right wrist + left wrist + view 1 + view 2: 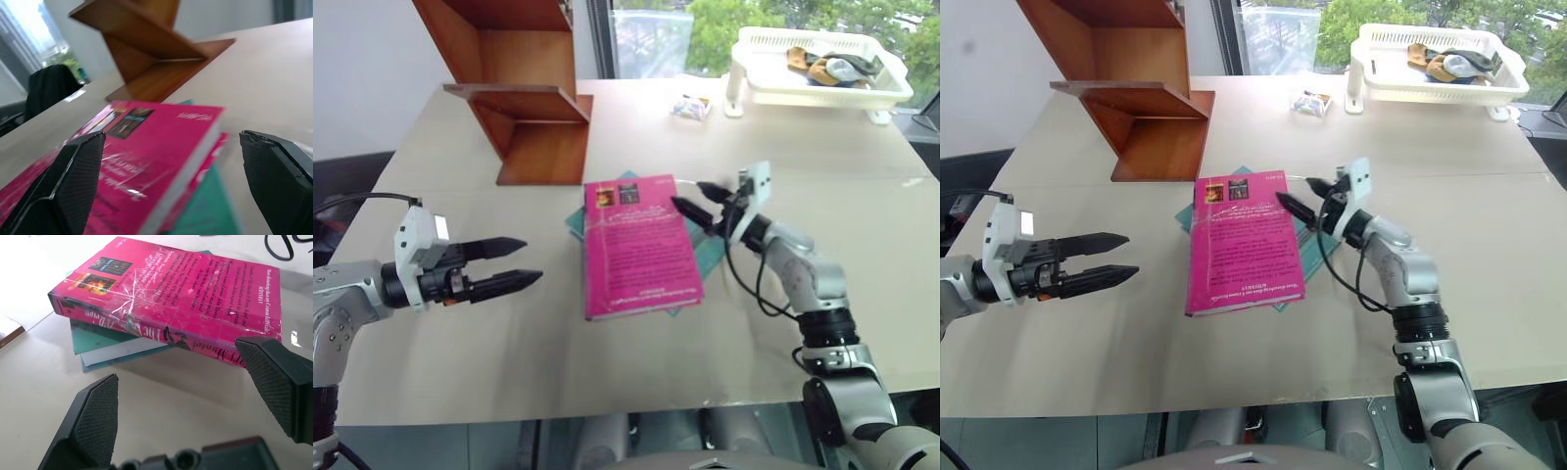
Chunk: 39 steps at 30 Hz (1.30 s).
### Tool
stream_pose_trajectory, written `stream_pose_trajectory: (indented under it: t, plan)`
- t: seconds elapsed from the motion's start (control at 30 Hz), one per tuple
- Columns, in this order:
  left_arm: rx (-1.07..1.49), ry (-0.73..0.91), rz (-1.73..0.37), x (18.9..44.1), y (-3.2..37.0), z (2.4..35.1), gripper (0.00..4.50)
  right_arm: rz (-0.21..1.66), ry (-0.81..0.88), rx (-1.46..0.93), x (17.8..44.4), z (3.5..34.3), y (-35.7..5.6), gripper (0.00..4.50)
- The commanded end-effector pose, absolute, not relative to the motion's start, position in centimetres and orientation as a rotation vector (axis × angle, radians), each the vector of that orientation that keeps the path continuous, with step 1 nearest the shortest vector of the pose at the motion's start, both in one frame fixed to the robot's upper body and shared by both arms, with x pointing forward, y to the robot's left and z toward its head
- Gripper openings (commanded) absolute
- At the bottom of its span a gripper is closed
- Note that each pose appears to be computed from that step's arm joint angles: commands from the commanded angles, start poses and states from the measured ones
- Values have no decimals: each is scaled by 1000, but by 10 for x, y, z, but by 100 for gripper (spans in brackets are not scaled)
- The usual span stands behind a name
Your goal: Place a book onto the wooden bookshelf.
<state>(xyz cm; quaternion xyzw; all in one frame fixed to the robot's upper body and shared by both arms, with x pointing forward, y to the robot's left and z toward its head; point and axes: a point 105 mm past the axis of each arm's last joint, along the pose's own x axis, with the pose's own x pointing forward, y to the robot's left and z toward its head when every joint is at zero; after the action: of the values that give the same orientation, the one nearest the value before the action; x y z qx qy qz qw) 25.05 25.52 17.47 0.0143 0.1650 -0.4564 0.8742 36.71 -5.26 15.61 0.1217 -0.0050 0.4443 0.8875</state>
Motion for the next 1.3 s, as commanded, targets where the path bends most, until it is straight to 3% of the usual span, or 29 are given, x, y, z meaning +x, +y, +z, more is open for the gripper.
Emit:
stream_pose_trajectory:
  t: [0.03,0.63,0.9,1.1,1.3]
  plan:
    - [51,312,-939,247,259,184,442,974,-13,230,357,156,-40,450]
    - [17,309,-936,247,254,175,442,1033,-9,226,349,156,-25,450]
    - [-128,326,-967,252,220,144,442,947,-110,173,348,181,-82,450]
    - [-307,361,-950,265,201,123,442,1094,-142,12,279,200,-130,450]
    - [-477,439,-983,264,194,112,442,1209,8,-55,211,198,-163,450]
